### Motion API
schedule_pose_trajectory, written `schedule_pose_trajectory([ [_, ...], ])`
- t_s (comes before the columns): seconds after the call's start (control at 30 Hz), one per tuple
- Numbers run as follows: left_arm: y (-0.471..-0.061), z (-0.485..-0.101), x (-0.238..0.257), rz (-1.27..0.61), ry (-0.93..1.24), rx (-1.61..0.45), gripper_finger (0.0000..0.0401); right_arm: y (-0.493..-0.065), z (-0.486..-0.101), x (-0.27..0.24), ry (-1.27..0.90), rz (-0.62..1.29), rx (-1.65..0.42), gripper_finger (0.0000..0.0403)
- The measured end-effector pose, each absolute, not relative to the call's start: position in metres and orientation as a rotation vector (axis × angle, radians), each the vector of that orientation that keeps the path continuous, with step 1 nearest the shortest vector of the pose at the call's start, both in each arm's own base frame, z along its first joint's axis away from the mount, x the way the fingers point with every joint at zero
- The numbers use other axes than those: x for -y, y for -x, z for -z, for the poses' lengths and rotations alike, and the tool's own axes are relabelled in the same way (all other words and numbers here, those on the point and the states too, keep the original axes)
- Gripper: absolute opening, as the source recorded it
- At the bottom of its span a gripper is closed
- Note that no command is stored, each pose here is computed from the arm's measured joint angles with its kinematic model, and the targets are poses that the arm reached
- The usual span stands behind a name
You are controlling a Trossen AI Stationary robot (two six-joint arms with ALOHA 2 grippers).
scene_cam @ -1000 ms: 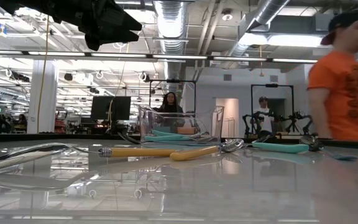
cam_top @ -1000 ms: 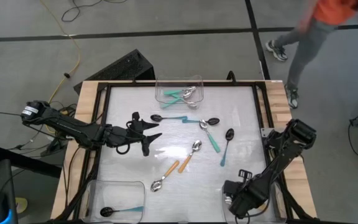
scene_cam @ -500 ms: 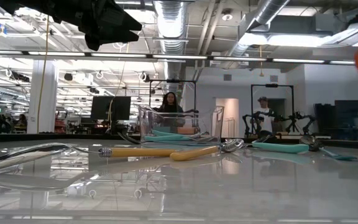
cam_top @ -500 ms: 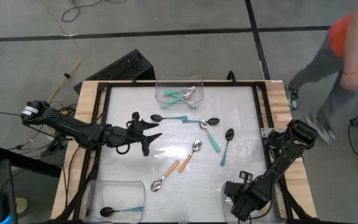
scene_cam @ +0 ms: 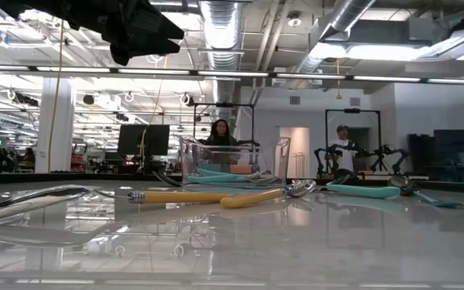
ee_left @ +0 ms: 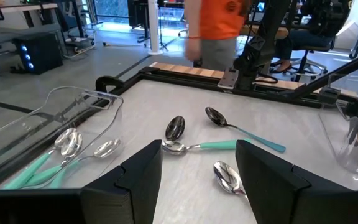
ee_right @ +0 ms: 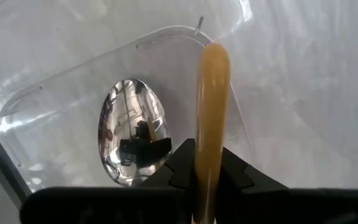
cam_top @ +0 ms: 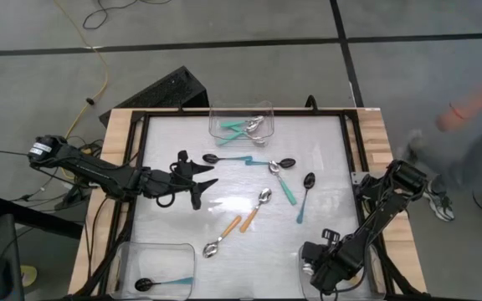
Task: Sort silverware by color (type)
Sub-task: Put the left orange spoon into the bottom right transparent bin
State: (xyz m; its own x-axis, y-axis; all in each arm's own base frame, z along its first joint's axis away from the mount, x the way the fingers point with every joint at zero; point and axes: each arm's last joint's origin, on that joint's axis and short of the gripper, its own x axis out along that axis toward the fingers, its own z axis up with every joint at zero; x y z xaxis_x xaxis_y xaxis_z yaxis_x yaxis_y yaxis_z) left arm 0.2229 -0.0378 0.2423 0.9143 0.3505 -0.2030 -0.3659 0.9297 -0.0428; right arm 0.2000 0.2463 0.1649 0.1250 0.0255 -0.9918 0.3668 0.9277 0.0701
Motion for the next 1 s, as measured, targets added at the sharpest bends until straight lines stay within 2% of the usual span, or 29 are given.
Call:
schedule_pose_trajectory([
  [0.27,-0.2229,-0.2423,0.0379,-0.369,0.080,-0.194,0.0190,-0.2009,-0.1649,-0.2464,-0.353,0.267,-1.427,0.0069],
  [0.67,-0.2229,-0.2422,0.0379,-0.369,0.080,-0.195,0.0190,-0.2008,-0.1632,-0.2469,-0.358,0.266,-1.438,0.0141],
  [1.0,-0.2229,-0.2423,0.0379,-0.369,0.081,-0.194,0.0190,-0.2056,-0.1730,-0.2528,-0.378,0.231,-1.418,0.0146],
])
